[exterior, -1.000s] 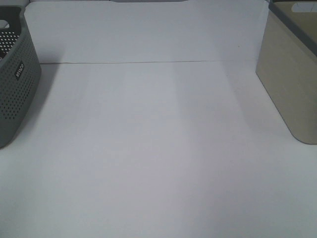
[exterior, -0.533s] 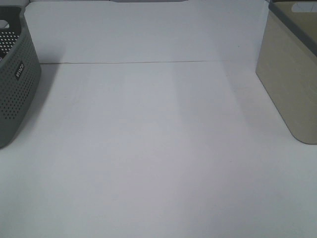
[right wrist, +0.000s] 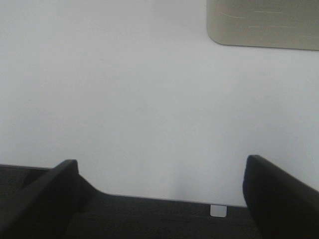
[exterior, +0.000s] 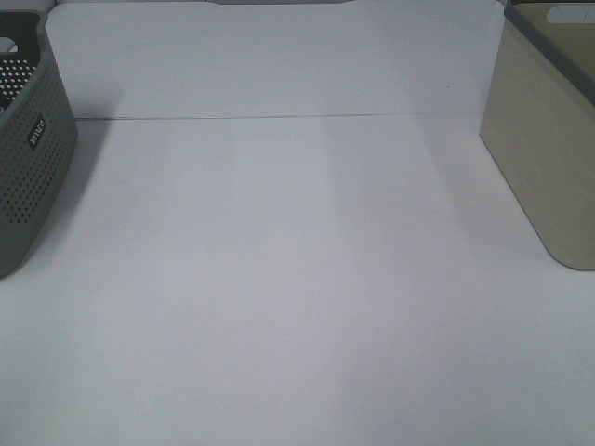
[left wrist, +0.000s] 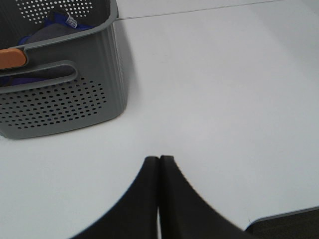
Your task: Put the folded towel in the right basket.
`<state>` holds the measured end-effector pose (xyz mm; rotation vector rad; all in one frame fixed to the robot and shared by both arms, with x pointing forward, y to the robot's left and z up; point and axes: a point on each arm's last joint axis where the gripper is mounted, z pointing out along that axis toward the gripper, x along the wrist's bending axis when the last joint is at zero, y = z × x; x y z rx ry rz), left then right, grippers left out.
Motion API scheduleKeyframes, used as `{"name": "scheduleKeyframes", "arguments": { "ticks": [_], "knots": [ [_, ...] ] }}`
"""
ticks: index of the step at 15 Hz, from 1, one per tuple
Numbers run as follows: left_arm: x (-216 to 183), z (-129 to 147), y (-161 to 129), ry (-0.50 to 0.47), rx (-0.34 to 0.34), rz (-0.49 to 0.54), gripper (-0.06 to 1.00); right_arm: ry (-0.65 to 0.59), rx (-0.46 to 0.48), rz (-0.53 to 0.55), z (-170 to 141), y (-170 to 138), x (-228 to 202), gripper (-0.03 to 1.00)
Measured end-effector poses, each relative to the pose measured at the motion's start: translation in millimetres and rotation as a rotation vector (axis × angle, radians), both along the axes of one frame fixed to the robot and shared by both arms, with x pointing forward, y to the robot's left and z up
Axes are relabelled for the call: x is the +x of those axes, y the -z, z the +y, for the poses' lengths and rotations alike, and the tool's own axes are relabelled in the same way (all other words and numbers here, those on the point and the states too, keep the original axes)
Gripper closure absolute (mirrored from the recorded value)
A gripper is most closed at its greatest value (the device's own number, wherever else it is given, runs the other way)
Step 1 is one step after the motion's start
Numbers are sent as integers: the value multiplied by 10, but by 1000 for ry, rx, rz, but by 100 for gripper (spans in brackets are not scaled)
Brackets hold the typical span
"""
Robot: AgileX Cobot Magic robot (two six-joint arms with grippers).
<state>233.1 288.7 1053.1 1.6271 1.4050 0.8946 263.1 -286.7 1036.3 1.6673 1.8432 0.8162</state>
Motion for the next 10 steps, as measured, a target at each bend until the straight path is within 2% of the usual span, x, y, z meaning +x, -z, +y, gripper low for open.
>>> {"name": "scheduleKeyframes", "arguments": {
  "ticks": [3,7,10],
  "knots": [
    [0,0,0,0,0,0,94,-27,-12,-35,-19,-6,-42,11],
    [0,0,0,0,0,0,94,-37,-20,-186,-22,-19,-256,11],
    [0,0,0,0,0,0,94,-34,-27,-204,-28,-18,-281,11]
  ]
}}
